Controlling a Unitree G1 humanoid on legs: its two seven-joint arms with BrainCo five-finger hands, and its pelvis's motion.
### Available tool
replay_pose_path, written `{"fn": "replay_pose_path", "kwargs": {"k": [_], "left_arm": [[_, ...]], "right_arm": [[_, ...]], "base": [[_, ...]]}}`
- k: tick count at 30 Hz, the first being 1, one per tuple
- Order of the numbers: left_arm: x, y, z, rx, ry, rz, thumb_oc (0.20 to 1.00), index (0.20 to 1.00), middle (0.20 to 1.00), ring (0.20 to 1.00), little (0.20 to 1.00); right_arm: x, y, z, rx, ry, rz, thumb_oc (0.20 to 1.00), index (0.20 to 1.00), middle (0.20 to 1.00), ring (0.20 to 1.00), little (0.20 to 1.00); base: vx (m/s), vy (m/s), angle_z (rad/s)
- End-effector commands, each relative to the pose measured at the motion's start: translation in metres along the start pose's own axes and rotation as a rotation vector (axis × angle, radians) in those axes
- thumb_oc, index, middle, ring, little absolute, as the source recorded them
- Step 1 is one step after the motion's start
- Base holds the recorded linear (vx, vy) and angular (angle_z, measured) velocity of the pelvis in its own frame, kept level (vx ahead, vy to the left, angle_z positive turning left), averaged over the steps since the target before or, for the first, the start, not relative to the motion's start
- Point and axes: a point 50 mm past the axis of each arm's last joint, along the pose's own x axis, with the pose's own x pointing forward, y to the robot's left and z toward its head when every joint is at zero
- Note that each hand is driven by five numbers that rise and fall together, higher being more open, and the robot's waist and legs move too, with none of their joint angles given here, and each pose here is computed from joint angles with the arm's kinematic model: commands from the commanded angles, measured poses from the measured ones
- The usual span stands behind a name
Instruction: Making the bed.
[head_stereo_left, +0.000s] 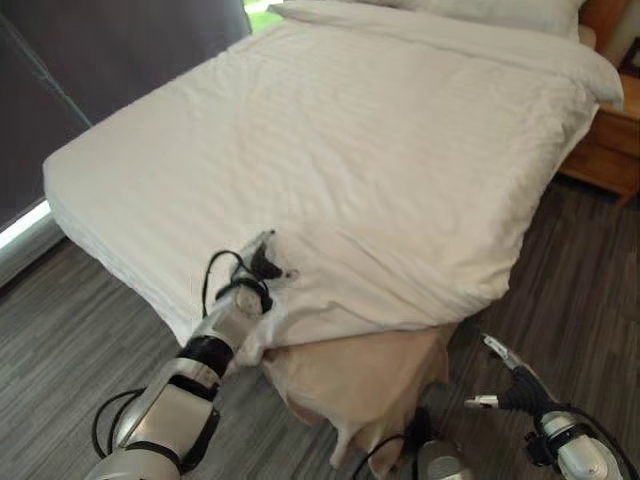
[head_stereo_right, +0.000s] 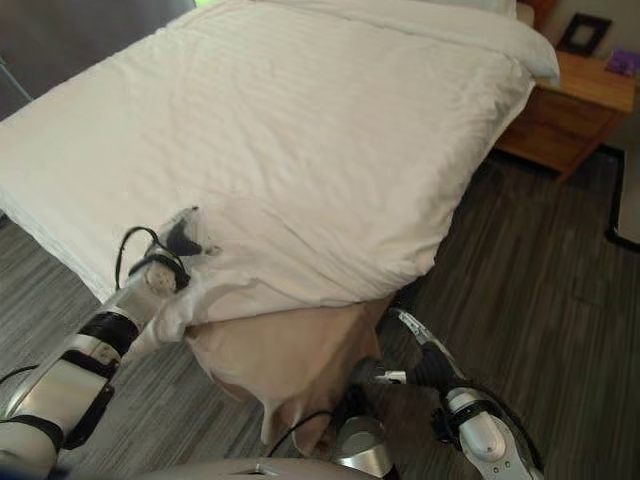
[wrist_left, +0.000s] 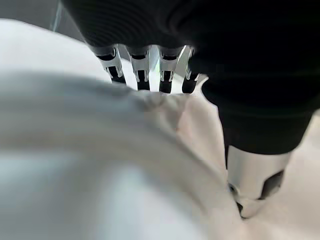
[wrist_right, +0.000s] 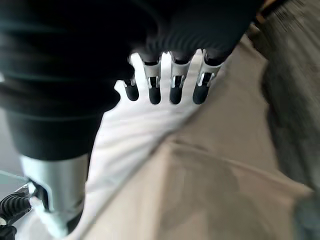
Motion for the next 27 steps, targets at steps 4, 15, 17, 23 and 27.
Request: {"fn": "replay_pose_path", "kwargs": {"k": [4, 15, 17, 23, 27], "left_arm": [[0.016, 0.02, 0.005, -0.102, 0.051, 0.049, 0.492, 0.492, 0.492, 0.492, 0.492], [-0.018, -0.014, 0.01, -0.474, -0.076, 0.032, 0.2, 0.2, 0.2, 0.2, 0.2], [-0.034, -0.018, 0.002, -0.569, -0.095, 0.027, 0.2, 0.2, 0.2, 0.2, 0.2], [-0.067, -0.056, -0.034, -0.64, 0.04, -0.086, 0.322, 0.322, 0.322, 0.322, 0.322], [-0.089, -0.084, -0.05, -0.684, 0.134, -0.186, 1.0, 1.0, 1.0, 1.0, 1.0]], "right_arm": [[0.009, -0.011, 0.021, 0.019, -0.127, -0.049, 1.0, 1.0, 1.0, 1.0, 1.0], [0.024, -0.006, 0.049, -0.05, -0.26, -0.039, 1.0, 1.0, 1.0, 1.0, 1.0], [0.036, -0.007, 0.06, -0.077, -0.306, -0.032, 1.0, 1.0, 1.0, 1.0, 1.0], [0.043, -0.012, 0.058, -0.067, -0.279, -0.059, 1.0, 1.0, 1.0, 1.0, 1.0], [0.042, -0.008, 0.053, -0.052, -0.242, -0.055, 1.0, 1.0, 1.0, 1.0, 1.0]], "base": [[-0.1, 0.015, -0.23], [-0.02, -0.024, -0.01], [-0.11, -0.028, 0.08], [-0.17, 0.074, 0.7], [-0.11, 0.297, 0.49]]}}
